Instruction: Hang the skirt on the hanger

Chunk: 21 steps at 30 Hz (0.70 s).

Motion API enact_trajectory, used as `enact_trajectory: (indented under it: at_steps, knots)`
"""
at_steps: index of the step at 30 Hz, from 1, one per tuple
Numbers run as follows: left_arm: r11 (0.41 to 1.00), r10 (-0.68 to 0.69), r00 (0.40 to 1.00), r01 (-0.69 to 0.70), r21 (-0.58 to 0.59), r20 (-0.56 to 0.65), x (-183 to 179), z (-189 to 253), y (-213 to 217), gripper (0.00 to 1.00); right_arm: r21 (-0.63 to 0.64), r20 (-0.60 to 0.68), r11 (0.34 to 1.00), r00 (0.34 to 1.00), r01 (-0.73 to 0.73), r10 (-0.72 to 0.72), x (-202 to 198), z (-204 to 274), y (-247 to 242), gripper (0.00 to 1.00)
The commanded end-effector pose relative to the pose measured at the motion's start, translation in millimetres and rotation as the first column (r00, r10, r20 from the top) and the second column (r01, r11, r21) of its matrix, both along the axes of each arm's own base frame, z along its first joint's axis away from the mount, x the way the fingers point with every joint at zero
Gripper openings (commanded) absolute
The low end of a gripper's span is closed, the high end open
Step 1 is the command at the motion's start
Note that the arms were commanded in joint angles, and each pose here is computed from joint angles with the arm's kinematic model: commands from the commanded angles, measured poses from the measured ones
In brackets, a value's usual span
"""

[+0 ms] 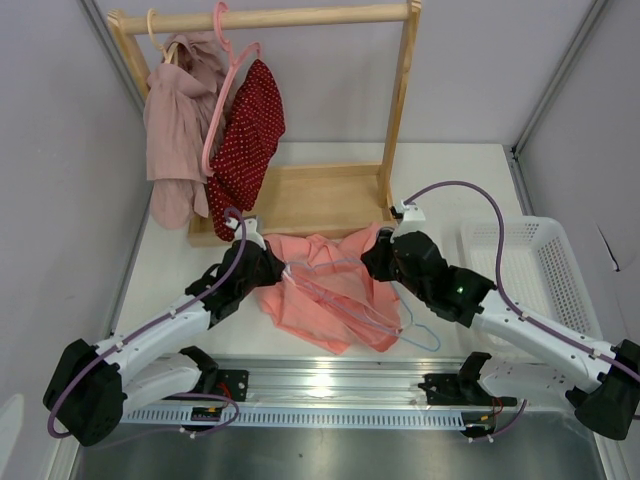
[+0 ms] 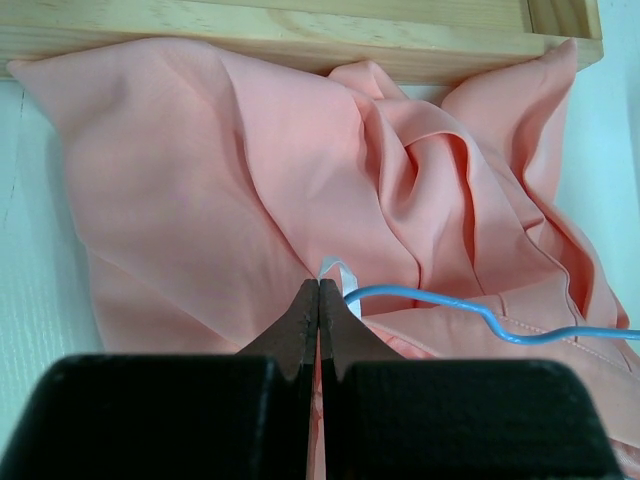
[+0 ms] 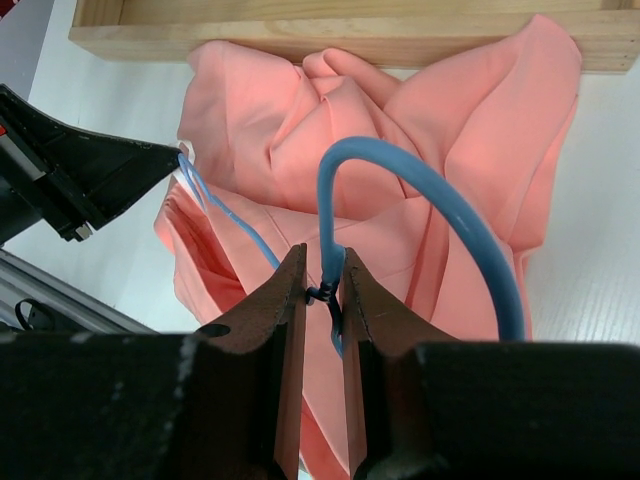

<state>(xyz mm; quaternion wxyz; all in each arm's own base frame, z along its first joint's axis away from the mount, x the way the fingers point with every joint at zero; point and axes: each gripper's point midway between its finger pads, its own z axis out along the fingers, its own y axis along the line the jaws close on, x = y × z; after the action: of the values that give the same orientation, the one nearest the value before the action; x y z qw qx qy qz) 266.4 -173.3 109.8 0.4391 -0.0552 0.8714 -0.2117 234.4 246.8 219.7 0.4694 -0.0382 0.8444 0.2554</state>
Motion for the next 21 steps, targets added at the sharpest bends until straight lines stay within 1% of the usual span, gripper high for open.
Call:
enact_trajectory:
  at_steps: [1,12,17,21]
  knots:
    - [1.000,0.002,0.999,-0.002,0.003,0.046,5.3,10.9,1.6,0.00,0.045,0.022,0.999,1.000,-0.007,0.006,2.6,20.9,5.8,0.00]
    - [0.998,-0.056,0.994,0.058,-0.022,0.099,7.2,35.0,-8.7,0.00,0.011,0.040,1.000,0.999,0.009,-0.009,9.2,14.1,10.9,0.00]
    - [0.991,-0.125,0.987,0.128,-0.029,0.099,4.8,43.9,-20.7,0.00,0.045,0.085,0.999,0.996,0.021,-0.024,16.9,25.9,15.2,0.00]
    - [0.986,-0.163,0.981,0.166,-0.022,0.107,4.1,47.6,-26.8,0.00,0.081,0.108,0.997,0.994,0.002,-0.011,19.7,34.7,23.7,0.00]
